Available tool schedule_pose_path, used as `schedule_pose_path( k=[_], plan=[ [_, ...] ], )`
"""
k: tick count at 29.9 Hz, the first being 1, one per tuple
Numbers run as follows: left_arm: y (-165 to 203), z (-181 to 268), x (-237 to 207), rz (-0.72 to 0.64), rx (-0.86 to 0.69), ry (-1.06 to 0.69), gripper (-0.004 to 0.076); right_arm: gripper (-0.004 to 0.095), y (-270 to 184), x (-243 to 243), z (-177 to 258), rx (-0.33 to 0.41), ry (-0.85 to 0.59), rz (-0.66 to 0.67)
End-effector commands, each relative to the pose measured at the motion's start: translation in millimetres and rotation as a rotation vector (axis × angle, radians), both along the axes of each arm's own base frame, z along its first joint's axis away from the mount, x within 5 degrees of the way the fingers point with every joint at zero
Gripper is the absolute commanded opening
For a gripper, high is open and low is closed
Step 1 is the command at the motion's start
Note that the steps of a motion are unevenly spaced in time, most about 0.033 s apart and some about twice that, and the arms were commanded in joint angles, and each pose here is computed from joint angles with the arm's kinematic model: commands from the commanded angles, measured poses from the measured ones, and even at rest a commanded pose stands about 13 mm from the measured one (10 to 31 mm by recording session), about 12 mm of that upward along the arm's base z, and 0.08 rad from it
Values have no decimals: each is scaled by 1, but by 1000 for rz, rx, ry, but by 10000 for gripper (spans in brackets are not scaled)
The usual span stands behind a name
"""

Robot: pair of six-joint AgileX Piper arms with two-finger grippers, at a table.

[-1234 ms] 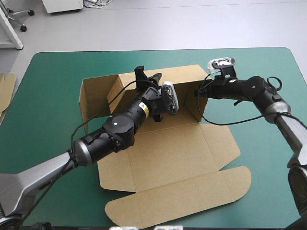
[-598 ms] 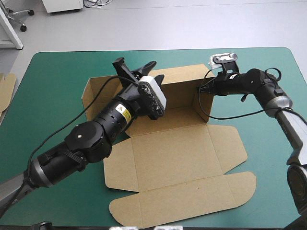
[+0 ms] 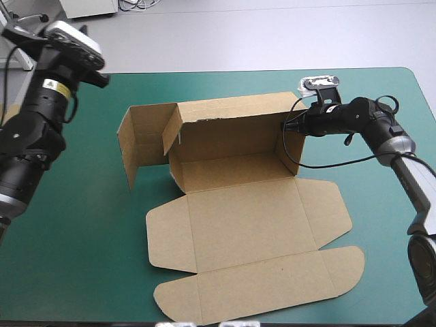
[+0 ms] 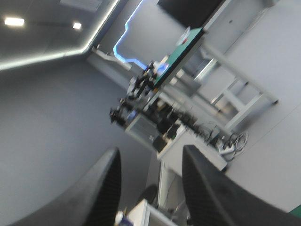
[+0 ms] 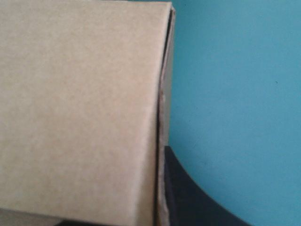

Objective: Fold the box

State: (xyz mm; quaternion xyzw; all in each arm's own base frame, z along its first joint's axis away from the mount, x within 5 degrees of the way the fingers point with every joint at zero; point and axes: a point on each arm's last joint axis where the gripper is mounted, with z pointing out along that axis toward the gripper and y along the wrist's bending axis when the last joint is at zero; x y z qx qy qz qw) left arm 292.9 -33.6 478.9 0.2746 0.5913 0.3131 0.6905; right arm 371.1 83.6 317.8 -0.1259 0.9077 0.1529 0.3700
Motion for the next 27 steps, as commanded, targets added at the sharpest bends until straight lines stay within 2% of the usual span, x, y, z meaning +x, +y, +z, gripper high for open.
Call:
schedule_pose_path(
  k=[1,4,7,11,18,23,27],
  plan=[
    [52,14,-8,199,-221,-66,304,-33,-4,-6,26,18,-69,-37],
    [93,-1,-9,407,-466,-56,305,-33,-4,-6,25,17,-57,-42],
    [115,-26,-9,548,-644,5,304,-33,-4,-7,25,19,-52,-45],
    [127,-71,-9,676,-693,151,300,-32,-5,-7,29,5,-42,-53],
    [120,-138,-15,719,-705,469,160,-32,-12,-12,66,-82,-25,-58],
    [111,-152,-16,673,-749,603,97,-32,-16,-12,92,-158,31,-48],
    [107,-156,-17,646,-740,674,85,-32,-14,0,86,-197,154,-27]
  ],
)
